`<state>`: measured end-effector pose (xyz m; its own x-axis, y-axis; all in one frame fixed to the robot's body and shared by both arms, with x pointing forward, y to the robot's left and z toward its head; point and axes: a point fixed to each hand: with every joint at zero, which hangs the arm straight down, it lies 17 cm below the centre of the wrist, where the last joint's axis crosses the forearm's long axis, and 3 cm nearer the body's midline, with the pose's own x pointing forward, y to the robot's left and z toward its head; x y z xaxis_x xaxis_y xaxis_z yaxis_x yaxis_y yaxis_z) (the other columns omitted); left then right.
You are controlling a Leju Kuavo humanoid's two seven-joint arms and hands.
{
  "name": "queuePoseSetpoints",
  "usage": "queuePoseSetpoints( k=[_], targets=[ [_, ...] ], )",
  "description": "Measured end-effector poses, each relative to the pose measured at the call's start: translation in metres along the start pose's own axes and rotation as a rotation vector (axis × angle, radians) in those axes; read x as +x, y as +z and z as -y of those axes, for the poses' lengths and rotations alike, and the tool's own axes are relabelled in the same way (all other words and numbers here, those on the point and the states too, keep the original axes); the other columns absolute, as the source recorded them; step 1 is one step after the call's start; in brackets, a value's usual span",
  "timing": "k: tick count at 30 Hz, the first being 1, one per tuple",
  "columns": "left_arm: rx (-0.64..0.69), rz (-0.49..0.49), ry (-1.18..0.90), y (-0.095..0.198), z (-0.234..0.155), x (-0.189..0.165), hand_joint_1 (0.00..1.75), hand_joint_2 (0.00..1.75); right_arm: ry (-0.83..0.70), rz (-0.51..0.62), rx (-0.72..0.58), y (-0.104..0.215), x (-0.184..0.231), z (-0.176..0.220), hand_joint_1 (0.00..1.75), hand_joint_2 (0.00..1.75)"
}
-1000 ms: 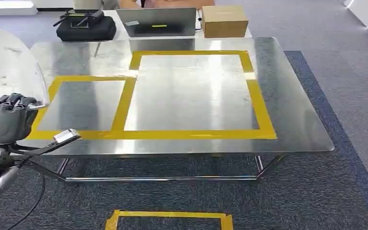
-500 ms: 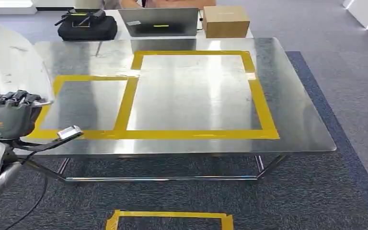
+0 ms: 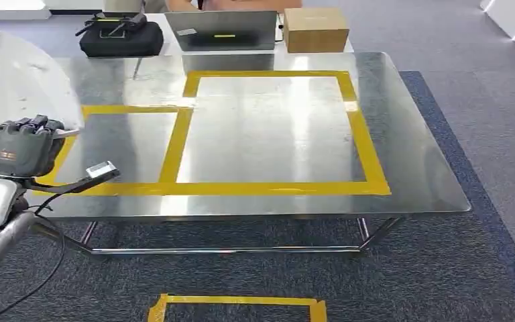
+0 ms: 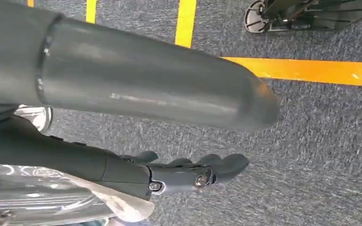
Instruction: Take the parts from the cabinet and place them on the table.
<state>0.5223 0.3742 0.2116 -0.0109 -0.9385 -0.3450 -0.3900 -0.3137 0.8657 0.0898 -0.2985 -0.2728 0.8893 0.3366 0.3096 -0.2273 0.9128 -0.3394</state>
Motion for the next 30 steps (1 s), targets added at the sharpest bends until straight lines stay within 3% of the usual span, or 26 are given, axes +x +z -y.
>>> queuePoseSetpoints(
  k=[11,17,23,30],
  targets=[
    [-0.089,0.045,0.059,-0.026,0.017,0.016,1.75,1.75,0.011,-0.011,0.022,0.001,-0.003,-0.005,0.0,0.0],
    [-0.264,0.101,0.063,-0.041,0.047,0.037,1.75,1.75,0.012,-0.008,0.023,0.001,-0.001,-0.005,0.0,0.0],
    [-0.448,0.231,0.157,-0.03,0.074,0.069,1.75,1.75,0.028,-0.004,0.022,0.0,-0.001,-0.004,0.0,0.0],
    [-0.602,0.348,0.198,0.006,0.106,0.099,1.75,1.75,0.052,0.009,0.024,-0.001,0.003,-0.003,0.0,0.0]
  ],
)
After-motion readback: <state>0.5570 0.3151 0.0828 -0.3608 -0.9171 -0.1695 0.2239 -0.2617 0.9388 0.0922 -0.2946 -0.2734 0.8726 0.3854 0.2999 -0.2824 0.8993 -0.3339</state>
